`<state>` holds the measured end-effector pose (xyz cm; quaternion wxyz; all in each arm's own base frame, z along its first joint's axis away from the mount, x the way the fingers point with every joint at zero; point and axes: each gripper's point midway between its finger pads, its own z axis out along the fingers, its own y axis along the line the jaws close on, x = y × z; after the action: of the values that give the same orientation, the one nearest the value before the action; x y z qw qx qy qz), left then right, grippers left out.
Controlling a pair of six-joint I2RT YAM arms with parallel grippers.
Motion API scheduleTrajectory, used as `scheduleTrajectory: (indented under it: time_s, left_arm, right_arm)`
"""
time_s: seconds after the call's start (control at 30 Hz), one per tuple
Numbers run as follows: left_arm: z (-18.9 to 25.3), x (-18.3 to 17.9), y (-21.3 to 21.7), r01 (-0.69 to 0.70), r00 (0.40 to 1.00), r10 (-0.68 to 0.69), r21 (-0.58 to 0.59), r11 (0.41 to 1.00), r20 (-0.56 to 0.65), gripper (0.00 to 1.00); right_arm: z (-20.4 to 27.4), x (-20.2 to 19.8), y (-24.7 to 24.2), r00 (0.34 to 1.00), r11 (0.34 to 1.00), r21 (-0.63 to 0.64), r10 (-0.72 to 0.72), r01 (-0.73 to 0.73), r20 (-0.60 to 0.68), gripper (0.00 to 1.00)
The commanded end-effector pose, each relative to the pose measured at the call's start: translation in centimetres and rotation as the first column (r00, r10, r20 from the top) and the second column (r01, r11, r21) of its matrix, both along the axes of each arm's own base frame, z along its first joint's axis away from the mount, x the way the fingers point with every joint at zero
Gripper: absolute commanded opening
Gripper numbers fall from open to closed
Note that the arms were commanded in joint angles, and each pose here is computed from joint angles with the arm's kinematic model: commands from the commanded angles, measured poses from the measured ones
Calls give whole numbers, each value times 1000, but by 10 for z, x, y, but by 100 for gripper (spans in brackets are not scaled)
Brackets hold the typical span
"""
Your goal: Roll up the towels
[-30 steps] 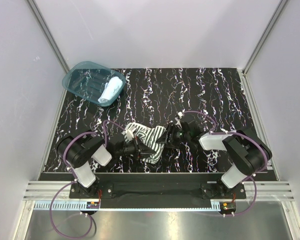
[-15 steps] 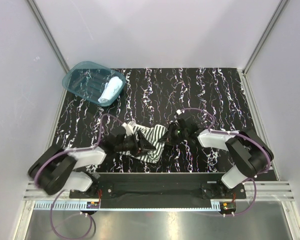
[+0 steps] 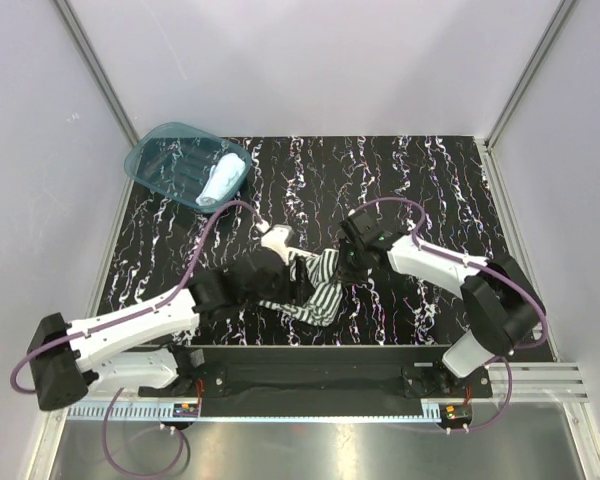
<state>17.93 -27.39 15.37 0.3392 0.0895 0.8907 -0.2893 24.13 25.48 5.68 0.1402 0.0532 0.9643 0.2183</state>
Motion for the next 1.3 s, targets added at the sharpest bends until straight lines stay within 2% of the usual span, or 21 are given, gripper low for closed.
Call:
scheduleTrajectory:
  time_s: [0.0,0.13,0.37,0.53,0.73,0.83,0.97,1.07,1.1,1.13,1.17,1.2,1.27]
  left_arm:
    - [10,9,11,-83,981,42,215,973,189,71]
    - [14,4,-9,-88,964,6,296,951,268,71]
    - [-12,-19,-65,41,932,-182,409,912,313,79]
    - [-44,-24,-86,112,922,-253,425,898,292,94]
    - [-82,-31,-80,133,943,-259,478,868,209,94]
    - [-101,-37,-69,133,955,-242,479,868,174,91]
    - [-139,-45,-56,155,964,-241,498,853,112,78]
    - [-155,-47,-53,167,966,-245,518,839,84,68]
    - [-155,-46,-54,164,966,-242,518,840,86,62]
    - [-155,-43,-53,156,969,-231,515,843,85,59]
    - [-154,-43,-54,158,970,-227,498,853,82,54]
    - [-159,-43,-48,159,972,-224,501,850,70,48]
    - [-157,-39,-46,150,977,-202,463,873,65,43]
  right_arm:
    - [-10,-9,-14,999,987,-160,25,-32,-48,5]
    - [-6,-7,-9,998,983,-179,25,-36,-62,5]
    - [-4,-7,0,996,983,-177,40,-54,-79,5]
    - [-1,-7,1,996,983,-175,46,-60,-83,6]
    - [4,-7,3,995,982,-172,64,-77,-80,9]
    - [8,-6,7,994,984,-159,73,-86,-84,12]
    - [13,-3,12,993,985,-143,87,-99,-85,21]
    - [17,-1,15,992,984,-142,94,-105,-83,31]
    - [17,-1,16,992,984,-142,96,-107,-84,35]
    - [18,0,17,991,984,-140,101,-112,-82,45]
    - [22,3,17,991,983,-141,108,-118,-77,50]
    - [24,6,16,991,983,-140,110,-119,-74,52]
    - [31,13,11,991,985,-128,110,-118,-70,57]
